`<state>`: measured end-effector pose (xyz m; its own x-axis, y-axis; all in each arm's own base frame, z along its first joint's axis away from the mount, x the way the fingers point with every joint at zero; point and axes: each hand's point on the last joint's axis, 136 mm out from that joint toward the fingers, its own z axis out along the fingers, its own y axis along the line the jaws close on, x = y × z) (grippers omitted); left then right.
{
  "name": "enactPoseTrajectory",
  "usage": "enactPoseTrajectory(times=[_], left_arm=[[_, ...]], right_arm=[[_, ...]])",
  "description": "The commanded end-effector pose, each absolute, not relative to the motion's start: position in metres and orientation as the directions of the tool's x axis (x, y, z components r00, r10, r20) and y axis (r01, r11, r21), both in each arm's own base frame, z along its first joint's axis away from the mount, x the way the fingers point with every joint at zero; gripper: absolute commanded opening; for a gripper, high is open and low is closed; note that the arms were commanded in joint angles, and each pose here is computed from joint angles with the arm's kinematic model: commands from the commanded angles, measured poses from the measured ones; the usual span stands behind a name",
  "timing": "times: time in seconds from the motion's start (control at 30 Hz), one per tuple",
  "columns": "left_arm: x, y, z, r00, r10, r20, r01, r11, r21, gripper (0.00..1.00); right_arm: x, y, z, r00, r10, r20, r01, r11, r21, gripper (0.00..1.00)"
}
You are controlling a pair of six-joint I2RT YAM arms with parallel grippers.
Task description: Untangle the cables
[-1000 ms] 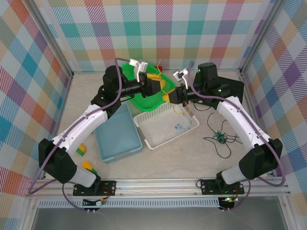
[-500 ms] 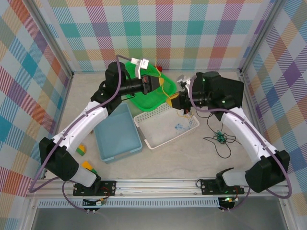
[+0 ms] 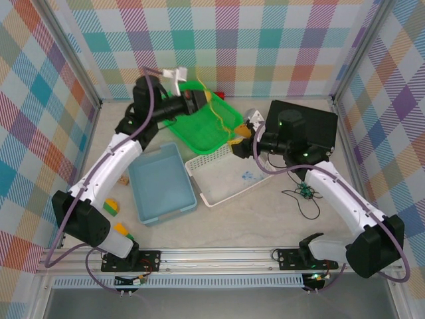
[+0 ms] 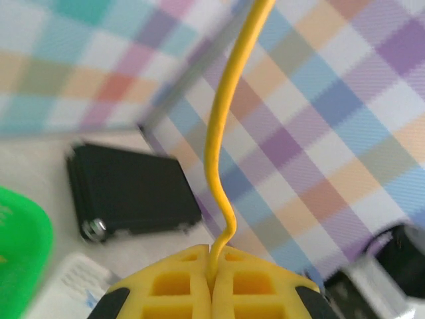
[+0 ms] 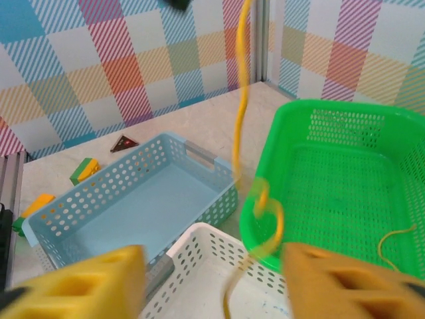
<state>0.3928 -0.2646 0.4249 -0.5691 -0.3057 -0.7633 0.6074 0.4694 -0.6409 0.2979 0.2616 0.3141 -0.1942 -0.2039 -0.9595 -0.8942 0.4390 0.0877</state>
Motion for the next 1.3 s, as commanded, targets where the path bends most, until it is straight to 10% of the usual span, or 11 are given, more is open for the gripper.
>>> enactPoseTrajectory(times=[0.0,0.27,0.83,1.07,1.27], left_arm=[[0.404,-0.248,0.452,-0.459,-0.314,-0.831,0.624,0.552,-0.553,0.0],[0.407,-0.24,0.436,-0.457,-0.259,-0.851,0.59,0.628,-0.508,0.0],[0.385,-0.249,0.427,-0.418,-0.209,-0.884,0.691,0.559,-0.458,0.0],[0.376,-0.256,0.425,-0.436,-0.179,-0.882,0.727,0.508,-0.463,0.0],[0.362,-0.265,0.426,-0.42,-0.097,-0.903,0.795,0.44,-0.417,0.0]], right_arm=[[0.296,0.256,0.337,-0.265,-0.109,-0.958,-0.867,0.463,0.187,0.66],[0.294,0.189,0.339,-0.5,0.09,-0.861,-0.604,0.676,0.422,0.63],[0.292,0.221,0.338,-0.808,0.151,-0.569,-0.422,0.527,0.738,0.48],[0.288,0.214,0.325,-0.646,-0.032,-0.763,-0.601,0.637,0.483,0.49],[0.271,0.22,0.324,-0.3,-0.341,-0.891,-0.872,0.476,0.112,0.55]])
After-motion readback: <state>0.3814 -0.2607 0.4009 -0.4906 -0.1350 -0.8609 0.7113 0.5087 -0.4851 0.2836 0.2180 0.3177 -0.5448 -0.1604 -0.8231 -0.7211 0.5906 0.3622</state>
